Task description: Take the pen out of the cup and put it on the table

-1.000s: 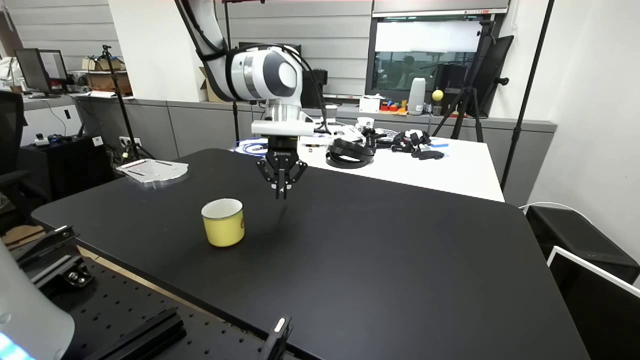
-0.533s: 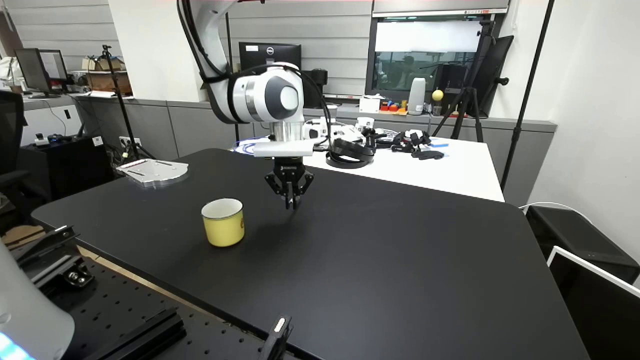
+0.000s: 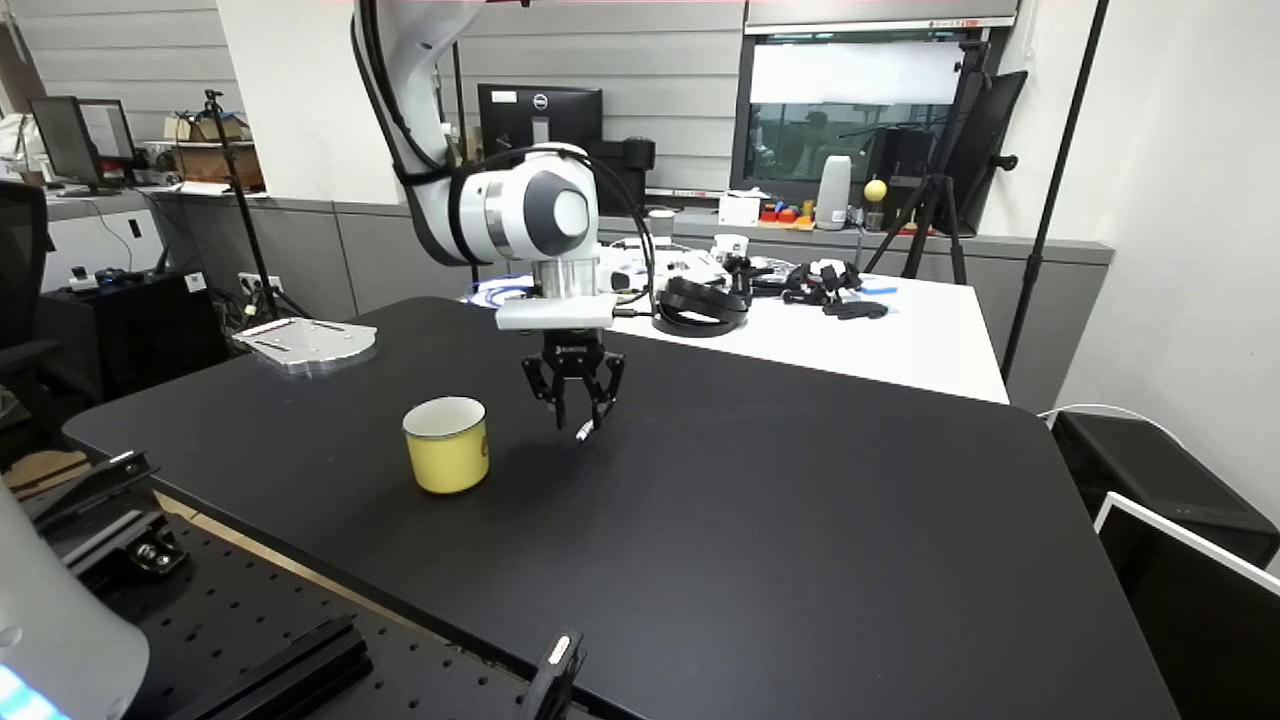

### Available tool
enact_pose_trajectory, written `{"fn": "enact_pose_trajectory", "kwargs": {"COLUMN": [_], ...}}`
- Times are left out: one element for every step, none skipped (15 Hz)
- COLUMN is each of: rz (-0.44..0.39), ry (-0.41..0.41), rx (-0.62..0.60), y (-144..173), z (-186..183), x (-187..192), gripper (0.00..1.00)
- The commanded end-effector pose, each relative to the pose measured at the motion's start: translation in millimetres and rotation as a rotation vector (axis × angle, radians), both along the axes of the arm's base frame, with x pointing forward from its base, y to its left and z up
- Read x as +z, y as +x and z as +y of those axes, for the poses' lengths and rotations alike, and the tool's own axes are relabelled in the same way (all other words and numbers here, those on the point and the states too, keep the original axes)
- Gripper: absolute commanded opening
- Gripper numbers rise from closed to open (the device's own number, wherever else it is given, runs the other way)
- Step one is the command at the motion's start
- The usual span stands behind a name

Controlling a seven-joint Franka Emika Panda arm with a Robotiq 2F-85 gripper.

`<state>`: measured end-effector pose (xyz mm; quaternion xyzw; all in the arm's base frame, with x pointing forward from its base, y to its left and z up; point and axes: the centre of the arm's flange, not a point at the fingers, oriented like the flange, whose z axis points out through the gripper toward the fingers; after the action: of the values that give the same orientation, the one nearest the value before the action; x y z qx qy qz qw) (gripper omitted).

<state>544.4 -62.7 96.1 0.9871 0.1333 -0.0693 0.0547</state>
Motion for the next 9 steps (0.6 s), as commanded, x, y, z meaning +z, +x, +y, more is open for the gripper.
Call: {"fn": "enact_pose_trajectory", "kwargs": {"rz": [0.000,0.007,0.020,0.077,0.033,0.058,0.066,0.070,0.071], "ry": [-0.018,-0.017,-0.020,-0.013,-0.003,-0.004,-0.004,-0.005,-0.005], "rx": [-0.029,-0.025,-0.021,-0.016,0.000,-0.001,-0.001,-0.001,-0.001], "y": [-1.1,-0.6,-0.9,-2.3,-2.3,-4.2,-4.8,-5.1,-5.2], "z": [3.5,4.6,5.5,6.9,3.7,4.7,5.4,5.8,5.8], "x": [5.0,7.3,8.3,8.4,-0.8,-1.1,-0.8,-0.6,-0.4], "gripper": [0.81,0.88,0.95,0.98,0.84,0.90,0.97,0.99,0.99]}}
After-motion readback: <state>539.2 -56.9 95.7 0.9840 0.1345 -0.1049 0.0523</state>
